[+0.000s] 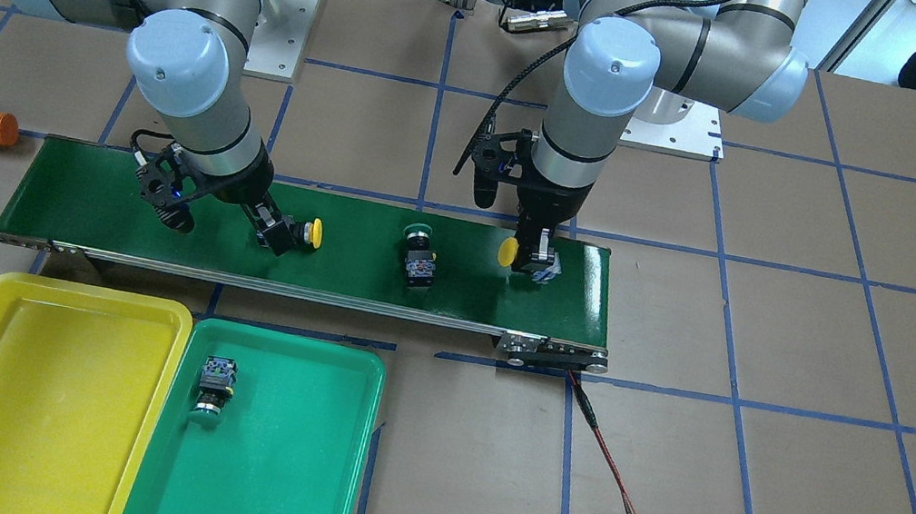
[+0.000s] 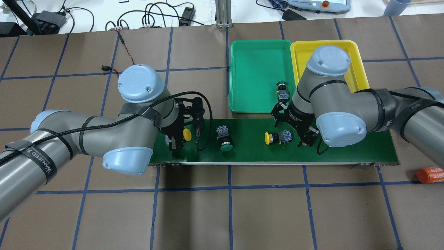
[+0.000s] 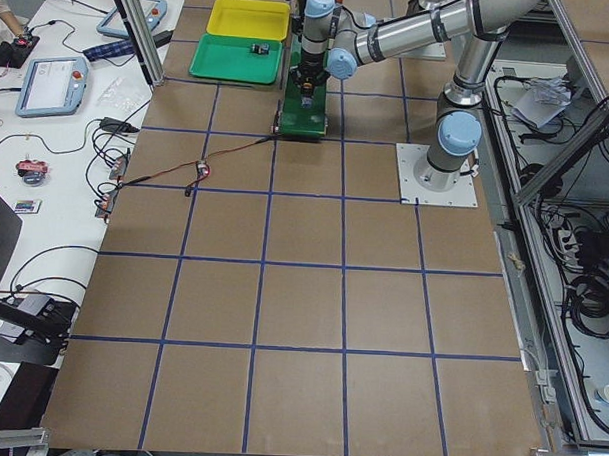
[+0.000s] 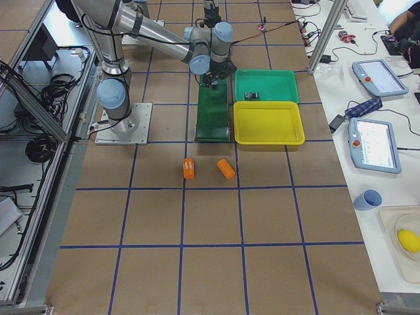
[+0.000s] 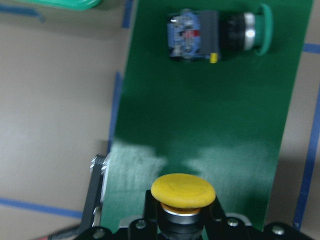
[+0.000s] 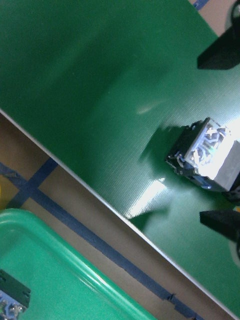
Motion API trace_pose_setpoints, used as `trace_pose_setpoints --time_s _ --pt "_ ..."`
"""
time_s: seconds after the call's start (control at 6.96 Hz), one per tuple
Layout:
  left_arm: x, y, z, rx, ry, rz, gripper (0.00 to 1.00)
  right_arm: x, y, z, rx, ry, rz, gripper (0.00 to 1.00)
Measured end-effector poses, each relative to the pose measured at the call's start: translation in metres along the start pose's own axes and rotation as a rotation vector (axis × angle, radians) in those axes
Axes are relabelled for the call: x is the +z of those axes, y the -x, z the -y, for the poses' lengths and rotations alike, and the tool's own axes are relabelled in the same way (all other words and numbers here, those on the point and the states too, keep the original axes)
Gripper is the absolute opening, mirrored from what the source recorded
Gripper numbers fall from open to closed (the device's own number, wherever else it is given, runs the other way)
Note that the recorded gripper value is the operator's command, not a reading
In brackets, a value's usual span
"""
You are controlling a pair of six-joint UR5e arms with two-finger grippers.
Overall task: Sort buttons by color to trays
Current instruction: 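Lift a yellow switch into the yellow tray with right while left withdraws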
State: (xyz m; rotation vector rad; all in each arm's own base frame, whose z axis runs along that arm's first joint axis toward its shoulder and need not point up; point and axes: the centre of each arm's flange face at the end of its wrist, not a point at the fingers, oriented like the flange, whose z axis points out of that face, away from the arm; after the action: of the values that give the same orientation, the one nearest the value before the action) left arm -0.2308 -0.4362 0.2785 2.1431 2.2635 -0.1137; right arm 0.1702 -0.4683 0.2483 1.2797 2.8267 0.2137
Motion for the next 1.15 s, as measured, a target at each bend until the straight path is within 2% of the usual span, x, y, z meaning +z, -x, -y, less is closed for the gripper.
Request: trace_pose_setpoints --time_s 0.14,0.29,0.43,0.72,0.86,1.01,1.15 --pt "0.002 -0.002 0.000 0.005 0.004 -0.001 1.00 0.008 -0.002 0.000 0.005 0.008 -0.014 0.25" --pt "-0.001 -0.001 -0.002 0.001 0.009 0.010 1.00 0.012 -0.004 0.001 0.007 0.011 -0.024 0.00" --pt "-0.013 0.002 -0.005 -0.009 0.013 0.036 1.00 0.013 -0.006 0.003 0.003 0.012 -0.030 0.00" --pt "-0.058 0.018 -0.010 -0.054 0.003 0.102 1.00 0.009 -0.006 0.007 -0.030 0.006 -0.030 0.00" --pt "-0.085 0.033 -0.026 -0.169 -0.004 0.107 1.00 0.002 -0.004 0.011 -0.042 -0.009 -0.025 0.00" --pt "-0.109 0.050 -0.054 -0.345 -0.025 0.069 1.00 -0.011 0.001 0.017 -0.064 -0.042 -0.028 0.00" --pt "-0.129 0.064 -0.078 -0.520 -0.048 0.026 1.00 -0.030 0.006 0.027 -0.136 -0.088 -0.040 0.00"
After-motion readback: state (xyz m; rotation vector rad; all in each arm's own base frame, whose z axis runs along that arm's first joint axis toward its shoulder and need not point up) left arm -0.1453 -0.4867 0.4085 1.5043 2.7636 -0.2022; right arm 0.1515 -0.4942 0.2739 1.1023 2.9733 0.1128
